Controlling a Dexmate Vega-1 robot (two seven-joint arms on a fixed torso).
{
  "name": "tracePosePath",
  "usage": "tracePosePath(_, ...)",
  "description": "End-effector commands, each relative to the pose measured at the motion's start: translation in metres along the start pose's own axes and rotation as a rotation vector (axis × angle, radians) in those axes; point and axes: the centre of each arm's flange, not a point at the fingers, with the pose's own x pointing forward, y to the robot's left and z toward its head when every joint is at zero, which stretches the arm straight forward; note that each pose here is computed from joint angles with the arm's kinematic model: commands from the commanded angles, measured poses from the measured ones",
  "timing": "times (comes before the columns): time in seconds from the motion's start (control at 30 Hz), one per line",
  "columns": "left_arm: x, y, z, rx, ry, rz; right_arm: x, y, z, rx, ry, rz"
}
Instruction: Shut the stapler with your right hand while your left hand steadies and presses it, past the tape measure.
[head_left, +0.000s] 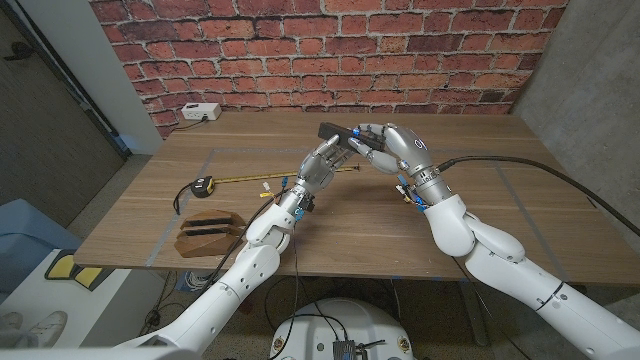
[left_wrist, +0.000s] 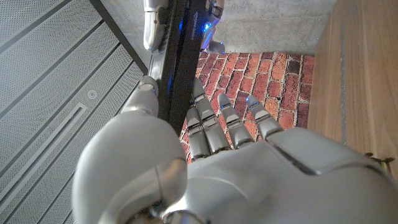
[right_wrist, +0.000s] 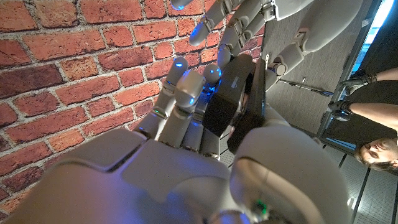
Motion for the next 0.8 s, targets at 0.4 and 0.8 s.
tracePosePath(0.4,-0.014,0.001,0.014,-0.003,-0.026,-0.025,0.007,0.01,0.012,0.016,0.023,0.003)
tracePosePath(0.8,-0.015,0.002,0.014,0.017,-0.015,-0.039,0.005,0.016,0.012,0.055,0.027,-0.036)
